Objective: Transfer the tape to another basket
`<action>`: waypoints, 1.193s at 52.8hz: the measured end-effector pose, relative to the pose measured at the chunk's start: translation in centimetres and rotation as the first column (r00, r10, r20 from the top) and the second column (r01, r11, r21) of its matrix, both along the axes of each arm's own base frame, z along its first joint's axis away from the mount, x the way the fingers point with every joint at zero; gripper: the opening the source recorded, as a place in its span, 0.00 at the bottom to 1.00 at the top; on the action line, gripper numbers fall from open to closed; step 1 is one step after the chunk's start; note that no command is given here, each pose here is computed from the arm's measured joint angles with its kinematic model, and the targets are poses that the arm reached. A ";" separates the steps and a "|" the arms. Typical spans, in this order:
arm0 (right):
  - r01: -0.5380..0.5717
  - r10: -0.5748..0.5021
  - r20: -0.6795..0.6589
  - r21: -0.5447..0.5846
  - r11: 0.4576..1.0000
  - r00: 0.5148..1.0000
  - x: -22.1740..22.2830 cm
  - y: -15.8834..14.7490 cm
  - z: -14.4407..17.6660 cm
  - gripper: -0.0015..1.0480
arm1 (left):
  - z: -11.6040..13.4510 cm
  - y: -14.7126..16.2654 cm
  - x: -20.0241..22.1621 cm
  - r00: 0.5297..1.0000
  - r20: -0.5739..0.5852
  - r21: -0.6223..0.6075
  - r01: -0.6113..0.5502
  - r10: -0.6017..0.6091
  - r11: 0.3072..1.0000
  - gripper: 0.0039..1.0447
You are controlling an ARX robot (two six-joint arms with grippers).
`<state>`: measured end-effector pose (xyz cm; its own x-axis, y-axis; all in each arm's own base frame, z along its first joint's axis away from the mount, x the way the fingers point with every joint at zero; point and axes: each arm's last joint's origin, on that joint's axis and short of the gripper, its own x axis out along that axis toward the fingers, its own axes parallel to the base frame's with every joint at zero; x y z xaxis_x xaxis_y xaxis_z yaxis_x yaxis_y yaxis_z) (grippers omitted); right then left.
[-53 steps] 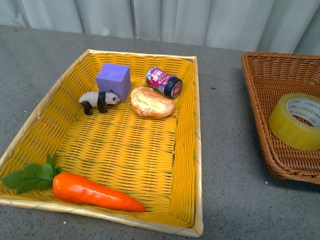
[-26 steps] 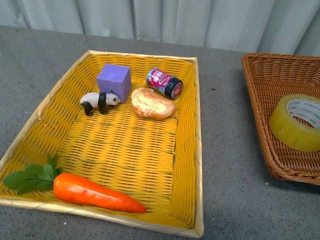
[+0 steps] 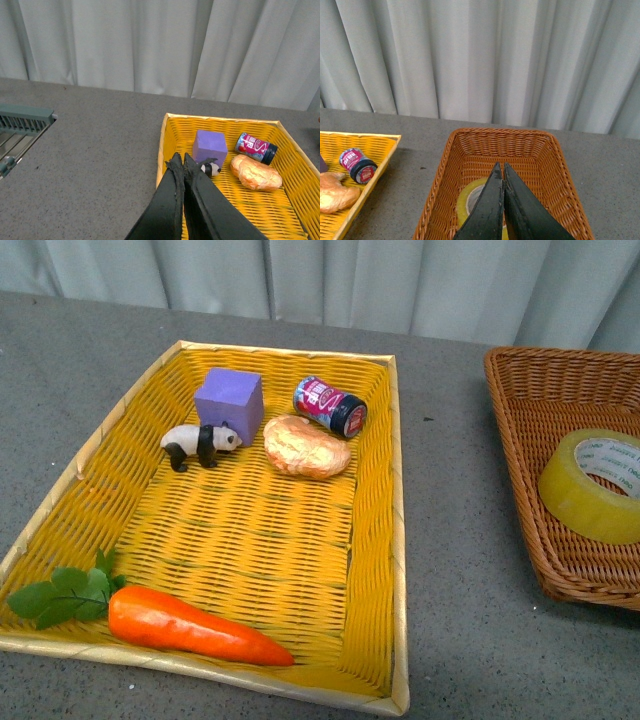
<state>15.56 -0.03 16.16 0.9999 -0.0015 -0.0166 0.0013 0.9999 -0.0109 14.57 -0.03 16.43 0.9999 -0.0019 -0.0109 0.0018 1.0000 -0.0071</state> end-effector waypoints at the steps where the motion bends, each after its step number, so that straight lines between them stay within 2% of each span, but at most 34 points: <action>1: 0.000 0.000 0.001 0.000 1.000 1.000 -0.1 0.0 0.0 0.01 | 0.1 0.0 -0.1 1.000 0.003 0.000 -0.001 0.001 1.000 0.03; 63: -0.001 0.001 0.024 0.000 1.000 1.000 -4.5 0.0 0.6 0.01 | 0.9 0.0 -3.8 0.999 0.035 0.000 0.000 0.000 1.000 0.03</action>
<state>11.10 -0.01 16.80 1.0000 -0.0008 0.0078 0.0008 0.9999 -0.0105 10.80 -0.02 17.34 0.9997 -0.0015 0.0242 0.0017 1.0000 -0.0074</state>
